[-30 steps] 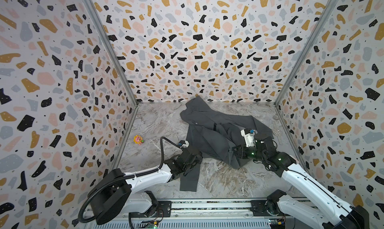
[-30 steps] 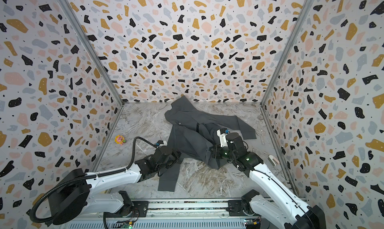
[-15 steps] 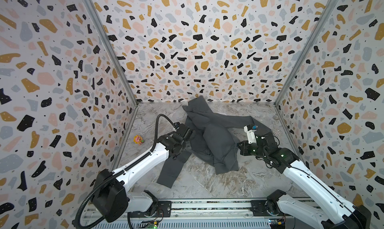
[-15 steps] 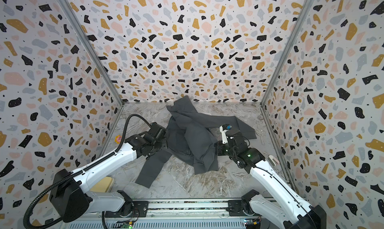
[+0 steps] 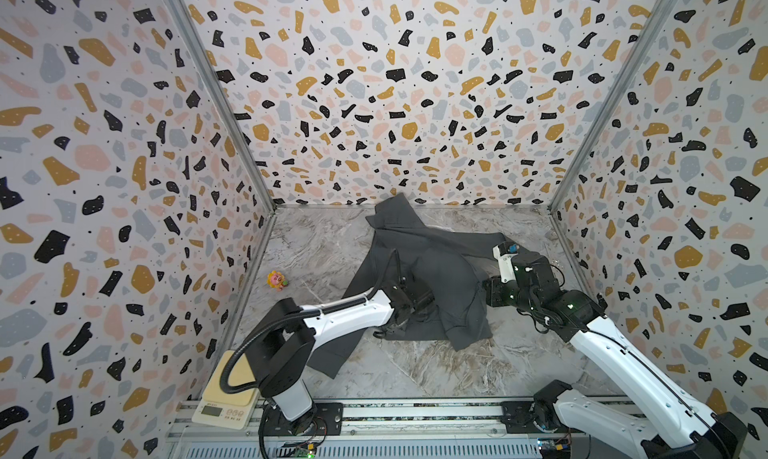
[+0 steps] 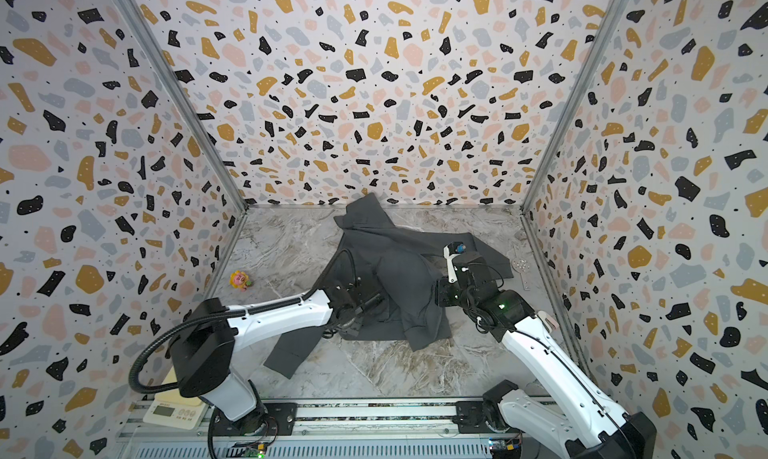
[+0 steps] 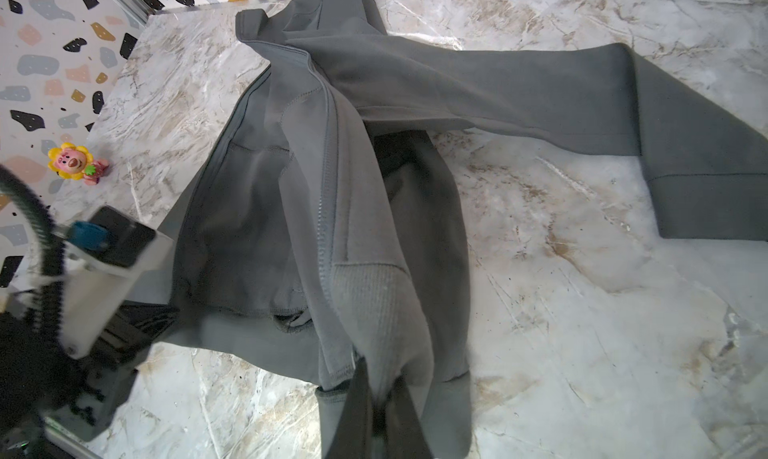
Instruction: Zip up the jacket
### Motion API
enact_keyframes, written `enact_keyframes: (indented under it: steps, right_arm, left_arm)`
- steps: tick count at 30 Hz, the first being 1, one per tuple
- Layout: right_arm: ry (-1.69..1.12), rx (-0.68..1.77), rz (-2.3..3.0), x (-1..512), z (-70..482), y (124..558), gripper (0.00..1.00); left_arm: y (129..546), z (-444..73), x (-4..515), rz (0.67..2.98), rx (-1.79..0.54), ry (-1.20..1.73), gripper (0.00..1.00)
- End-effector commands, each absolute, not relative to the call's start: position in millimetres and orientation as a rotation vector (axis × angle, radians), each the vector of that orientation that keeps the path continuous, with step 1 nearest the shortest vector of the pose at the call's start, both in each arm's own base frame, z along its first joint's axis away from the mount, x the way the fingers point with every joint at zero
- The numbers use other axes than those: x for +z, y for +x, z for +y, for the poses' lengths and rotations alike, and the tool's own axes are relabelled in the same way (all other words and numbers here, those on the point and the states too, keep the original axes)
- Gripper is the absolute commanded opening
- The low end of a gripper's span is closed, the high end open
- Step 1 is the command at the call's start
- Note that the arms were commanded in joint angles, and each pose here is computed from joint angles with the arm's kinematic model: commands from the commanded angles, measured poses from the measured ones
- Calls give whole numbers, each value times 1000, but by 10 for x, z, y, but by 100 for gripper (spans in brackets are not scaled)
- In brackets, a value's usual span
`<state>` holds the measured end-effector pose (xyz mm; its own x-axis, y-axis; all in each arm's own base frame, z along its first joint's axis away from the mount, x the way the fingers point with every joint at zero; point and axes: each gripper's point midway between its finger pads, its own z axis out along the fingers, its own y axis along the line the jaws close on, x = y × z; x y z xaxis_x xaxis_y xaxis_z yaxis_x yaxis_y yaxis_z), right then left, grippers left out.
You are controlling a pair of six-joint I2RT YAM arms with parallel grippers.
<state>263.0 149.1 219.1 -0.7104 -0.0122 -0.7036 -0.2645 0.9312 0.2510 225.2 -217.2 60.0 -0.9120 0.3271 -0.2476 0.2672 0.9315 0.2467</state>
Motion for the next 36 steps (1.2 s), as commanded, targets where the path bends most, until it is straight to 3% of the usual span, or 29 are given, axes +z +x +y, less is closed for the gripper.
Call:
enact_keyframes:
  steps: [1, 6, 8, 15, 21, 26, 32, 34, 36]
  right_arm:
    - [-197, 405, 2330, 2245, 1427, 2599, 0]
    - [-186, 364, 2326, 2267, 1340, 2568, 0]
    - [-188, 361, 2328, 2264, 1336, 2564, 0]
    - [-197, 379, 2334, 2260, 1374, 2572, 0]
    - [-201, 379, 2336, 2264, 1373, 2564, 0]
    - [-204, 393, 2339, 2250, 1396, 2565, 0]
    - [-216, 422, 2351, 2210, 1457, 2571, 0]
    - [-219, 435, 2355, 2187, 1480, 2572, 0]
    - [-219, 453, 2357, 2178, 1506, 2573, 0]
  left_arm:
    - [2206, -2273, 480, 2813, 273, 445, 5]
    - [2188, -2408, 514, 2796, 117, 433, 48]
    - [2191, -2436, 541, 2793, 90, 431, 59]
    - [2163, -2515, 710, 2757, -66, 376, 72]
    - [2172, -2413, 1005, 2674, -282, 173, 74]
    - [2190, -1947, 1306, 2497, -461, -236, 72]
    - [1996, -1207, 1286, 2303, -519, -667, 57]
    - [1922, -1159, 1117, 2313, -571, -739, 56]
    - [1867, -1220, 924, 2346, -643, -785, 45]
